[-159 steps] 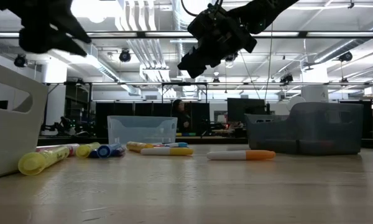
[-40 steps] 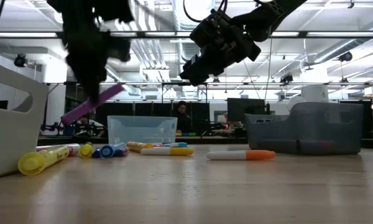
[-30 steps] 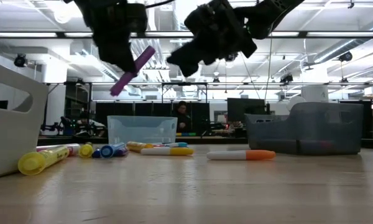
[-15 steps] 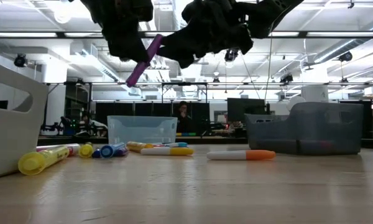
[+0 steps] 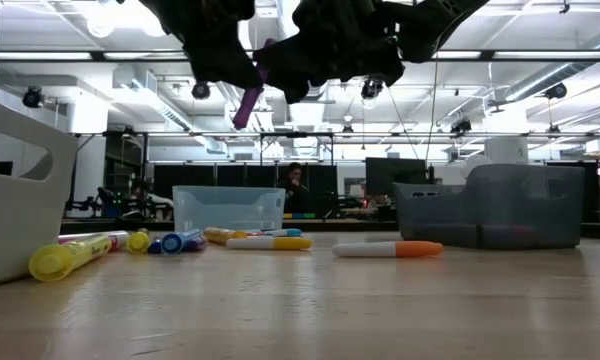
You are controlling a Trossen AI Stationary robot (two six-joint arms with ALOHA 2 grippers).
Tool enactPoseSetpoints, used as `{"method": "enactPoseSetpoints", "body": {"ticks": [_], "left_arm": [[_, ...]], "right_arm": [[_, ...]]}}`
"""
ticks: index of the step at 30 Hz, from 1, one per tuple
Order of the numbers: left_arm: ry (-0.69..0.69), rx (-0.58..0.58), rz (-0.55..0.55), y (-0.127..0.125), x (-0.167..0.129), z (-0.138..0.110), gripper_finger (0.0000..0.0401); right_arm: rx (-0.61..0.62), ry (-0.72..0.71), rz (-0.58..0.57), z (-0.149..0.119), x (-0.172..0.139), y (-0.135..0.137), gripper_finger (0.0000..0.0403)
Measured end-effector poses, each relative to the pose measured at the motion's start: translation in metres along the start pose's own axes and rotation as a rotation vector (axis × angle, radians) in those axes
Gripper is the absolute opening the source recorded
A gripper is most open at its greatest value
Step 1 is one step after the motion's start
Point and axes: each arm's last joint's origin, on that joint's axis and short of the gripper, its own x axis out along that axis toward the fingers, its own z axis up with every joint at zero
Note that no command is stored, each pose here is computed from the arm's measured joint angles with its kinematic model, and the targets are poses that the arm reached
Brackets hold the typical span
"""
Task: Pick & Place Markers
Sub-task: Put the purple highlighter pen into the black bin
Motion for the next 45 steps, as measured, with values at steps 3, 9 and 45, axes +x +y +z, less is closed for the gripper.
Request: {"method": "enactPoseSetpoints", "body": {"ticks": [3, 9, 45], "left_arm": [[-0.009, 0.02, 0.012, 0.0, 0.0, 0.001, 0.0051], [-0.01, 0.042, 0.064, 0.002, 0.0, 0.0, 0.0051], [-0.197, -0.045, 0.147, 0.011, 0.022, -0.018, 0.0172]], "right_arm": [[0.001, -0.001, 0.0, 0.0, 0.0, 0.0, 0.0161], [-0.002, 0.001, -0.003, 0.0, 0.0, -0.001, 0.0082], [0.649, 0.774, -0.568, 0.012, -0.096, 0.039, 0.0068]]}}
